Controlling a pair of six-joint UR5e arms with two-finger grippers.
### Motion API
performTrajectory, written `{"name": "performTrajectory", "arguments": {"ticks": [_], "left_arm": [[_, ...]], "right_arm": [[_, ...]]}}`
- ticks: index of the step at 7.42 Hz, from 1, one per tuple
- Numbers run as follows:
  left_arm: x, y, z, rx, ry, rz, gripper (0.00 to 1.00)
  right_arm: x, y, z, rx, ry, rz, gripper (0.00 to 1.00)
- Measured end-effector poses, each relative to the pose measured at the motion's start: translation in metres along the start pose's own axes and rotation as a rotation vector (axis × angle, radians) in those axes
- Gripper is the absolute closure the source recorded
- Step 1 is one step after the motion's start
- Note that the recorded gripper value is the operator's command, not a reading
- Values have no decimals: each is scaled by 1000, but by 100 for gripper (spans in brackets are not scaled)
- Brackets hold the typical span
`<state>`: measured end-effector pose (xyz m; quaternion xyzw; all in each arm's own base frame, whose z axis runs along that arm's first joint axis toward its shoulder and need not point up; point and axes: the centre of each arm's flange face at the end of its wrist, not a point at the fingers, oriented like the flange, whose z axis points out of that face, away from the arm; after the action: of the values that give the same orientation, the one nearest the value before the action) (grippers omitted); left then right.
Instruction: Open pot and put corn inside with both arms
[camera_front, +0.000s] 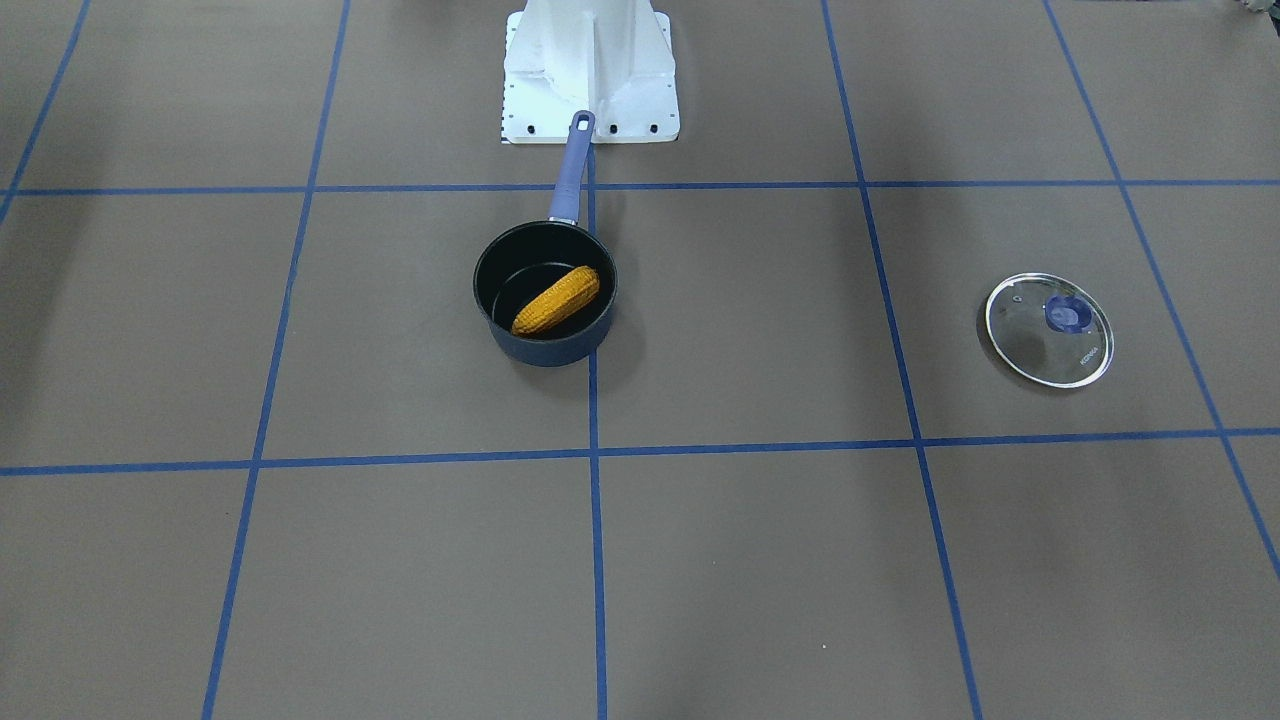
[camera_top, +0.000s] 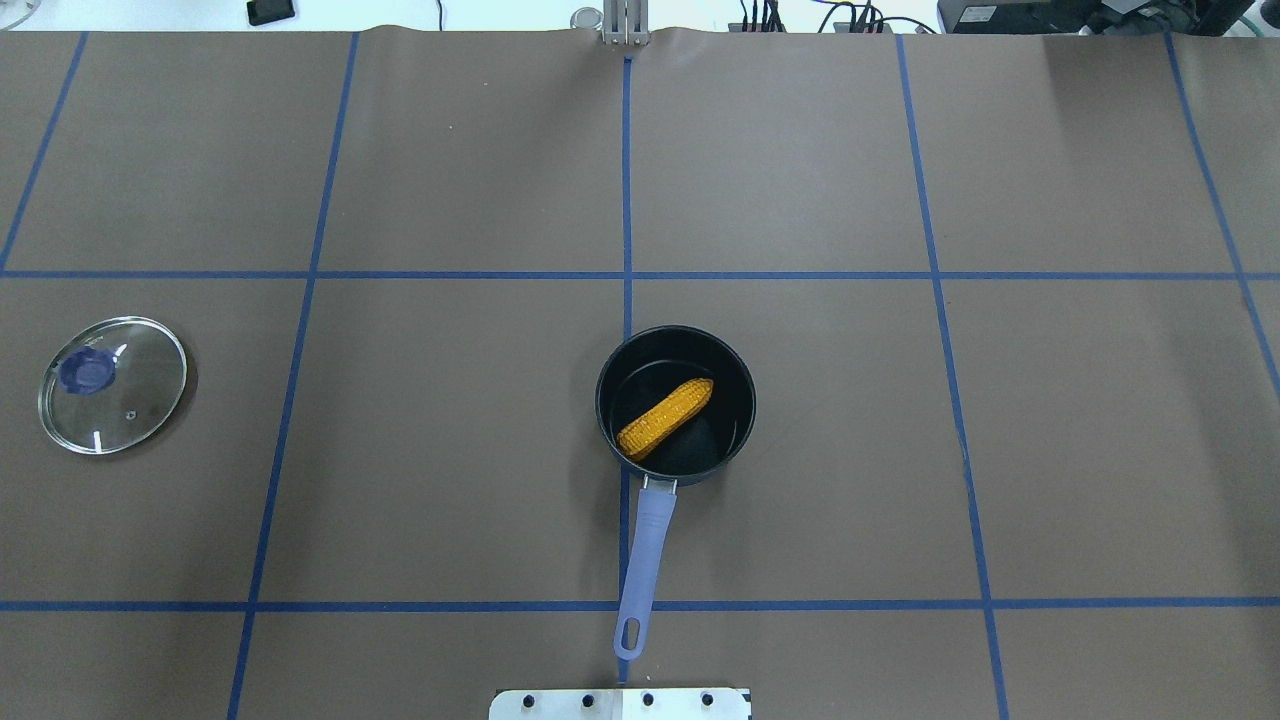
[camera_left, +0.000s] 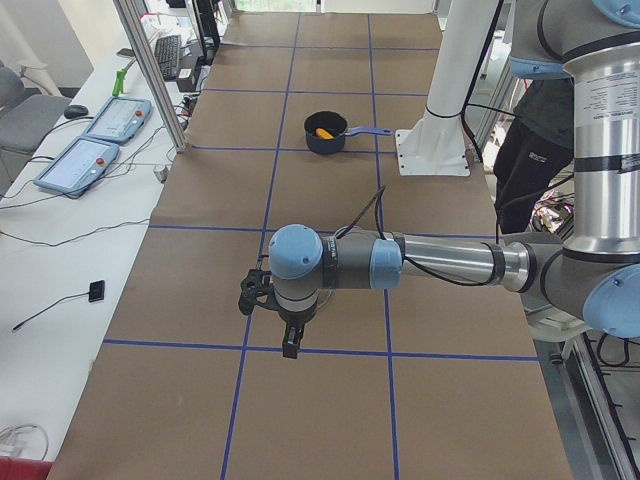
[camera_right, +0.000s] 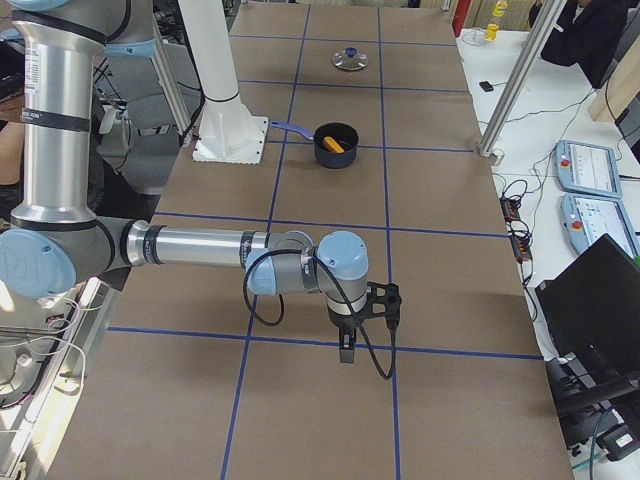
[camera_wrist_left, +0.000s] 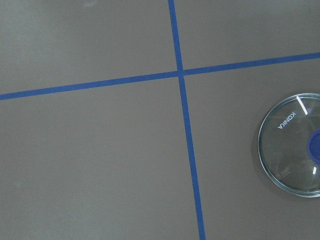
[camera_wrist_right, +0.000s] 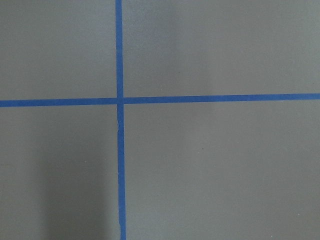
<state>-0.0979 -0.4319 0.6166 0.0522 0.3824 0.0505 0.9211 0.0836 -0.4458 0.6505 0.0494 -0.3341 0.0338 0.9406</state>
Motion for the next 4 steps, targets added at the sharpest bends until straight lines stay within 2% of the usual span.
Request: {"name": "performTrajectory", "arguments": {"ticks": [4], "left_arm": [[0,0,0,0,0,0,1]], "right_arm": [[-4,0,3,-2,-3,-12,0]]}}
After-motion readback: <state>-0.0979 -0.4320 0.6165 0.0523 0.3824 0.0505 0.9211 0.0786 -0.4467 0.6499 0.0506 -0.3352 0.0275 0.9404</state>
